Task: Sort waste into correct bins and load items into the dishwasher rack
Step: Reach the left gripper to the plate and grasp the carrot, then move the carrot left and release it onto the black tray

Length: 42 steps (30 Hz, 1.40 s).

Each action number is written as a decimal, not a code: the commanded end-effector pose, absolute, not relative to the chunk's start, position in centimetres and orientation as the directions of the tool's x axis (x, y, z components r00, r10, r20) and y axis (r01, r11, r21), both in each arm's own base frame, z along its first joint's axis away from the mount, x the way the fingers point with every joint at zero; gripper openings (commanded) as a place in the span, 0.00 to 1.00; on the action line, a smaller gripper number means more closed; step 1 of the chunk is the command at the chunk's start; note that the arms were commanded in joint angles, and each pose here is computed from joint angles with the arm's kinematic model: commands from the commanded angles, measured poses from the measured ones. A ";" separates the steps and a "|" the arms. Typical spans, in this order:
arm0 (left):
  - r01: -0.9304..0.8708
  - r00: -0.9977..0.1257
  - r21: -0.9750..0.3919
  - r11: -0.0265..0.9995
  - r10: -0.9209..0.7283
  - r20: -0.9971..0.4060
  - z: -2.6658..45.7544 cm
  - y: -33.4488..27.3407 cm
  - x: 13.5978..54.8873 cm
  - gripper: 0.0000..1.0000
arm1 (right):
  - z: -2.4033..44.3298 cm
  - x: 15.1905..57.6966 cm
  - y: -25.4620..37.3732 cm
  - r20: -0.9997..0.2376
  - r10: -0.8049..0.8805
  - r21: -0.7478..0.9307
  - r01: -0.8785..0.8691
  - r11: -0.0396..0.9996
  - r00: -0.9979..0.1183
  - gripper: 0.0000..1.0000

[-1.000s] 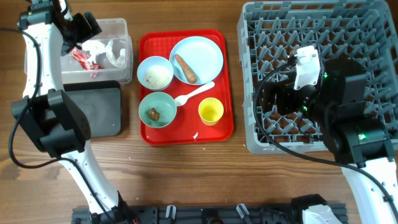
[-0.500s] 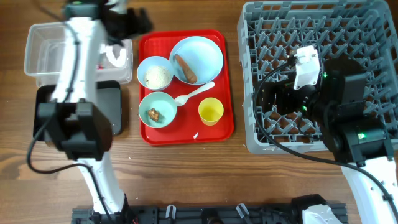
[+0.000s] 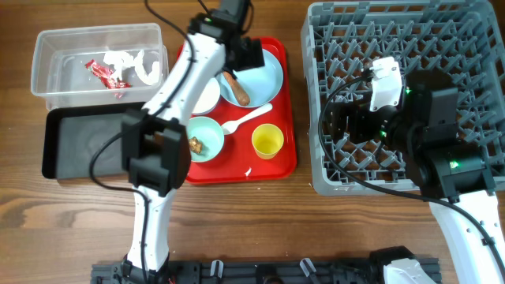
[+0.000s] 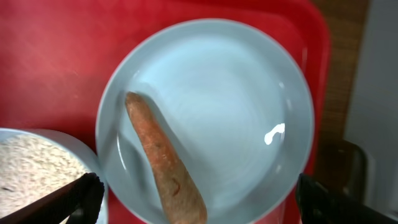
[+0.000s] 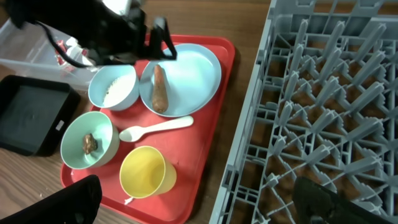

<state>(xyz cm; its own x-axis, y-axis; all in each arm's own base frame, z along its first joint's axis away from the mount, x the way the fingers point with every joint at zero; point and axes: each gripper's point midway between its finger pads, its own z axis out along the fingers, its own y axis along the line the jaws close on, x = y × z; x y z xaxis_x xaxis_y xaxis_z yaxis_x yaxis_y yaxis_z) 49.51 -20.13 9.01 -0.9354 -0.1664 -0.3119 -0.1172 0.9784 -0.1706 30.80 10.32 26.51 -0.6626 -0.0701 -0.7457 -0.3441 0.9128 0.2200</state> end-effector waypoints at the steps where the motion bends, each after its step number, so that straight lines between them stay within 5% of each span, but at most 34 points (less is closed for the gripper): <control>1: -0.218 -0.922 -0.112 0.969 -0.242 -0.301 6.3 -19.5 49.6 1.00 | 27.0 30.8 10.7 -0.744 -0.065 0.236 -0.352 0.906 -0.665 1.00; 16: -0.222 -0.949 -0.104 0.969 -0.239 -0.206 1.0 -21.0 48.6 0.97 | 26.9 30.8 10.7 -0.742 -0.065 0.237 -0.351 0.906 -0.667 1.00; 22: -0.212 -0.953 -0.099 0.972 -0.228 -0.198 0.0 -21.5 48.4 0.86 | 26.9 30.8 10.7 -0.741 -0.065 0.237 -0.351 0.906 -0.668 1.00; 25: -0.209 -0.958 -0.088 0.974 -0.222 -0.183 -0.9 -21.6 48.1 0.64 | 26.8 30.7 10.7 -0.739 -0.066 0.237 -0.350 0.906 -0.671 1.00; 28: -0.209 -0.960 -0.080 0.975 -0.220 -0.173 -1.3 -21.6 47.8 0.26 | 26.8 30.7 10.6 -0.738 -0.066 0.238 -0.350 0.906 -0.672 1.00; 30: -0.209 -0.960 -0.080 0.975 -0.220 -0.173 -1.2 -21.6 47.8 0.14 | 26.8 30.7 10.7 -0.738 -0.066 0.237 -0.350 0.906 -0.671 1.00; 35: -0.209 -0.952 -0.104 0.972 -0.226 -0.205 0.3 -21.6 48.8 0.05 | 26.8 30.7 10.6 -0.739 -0.066 0.237 -0.350 0.906 -0.671 1.00; 42: -0.120 -0.900 -0.185 0.975 -0.186 -0.394 11.4 -20.1 51.8 0.05 | 26.8 30.7 10.7 -0.738 -0.066 0.238 -0.350 0.906 -0.671 1.00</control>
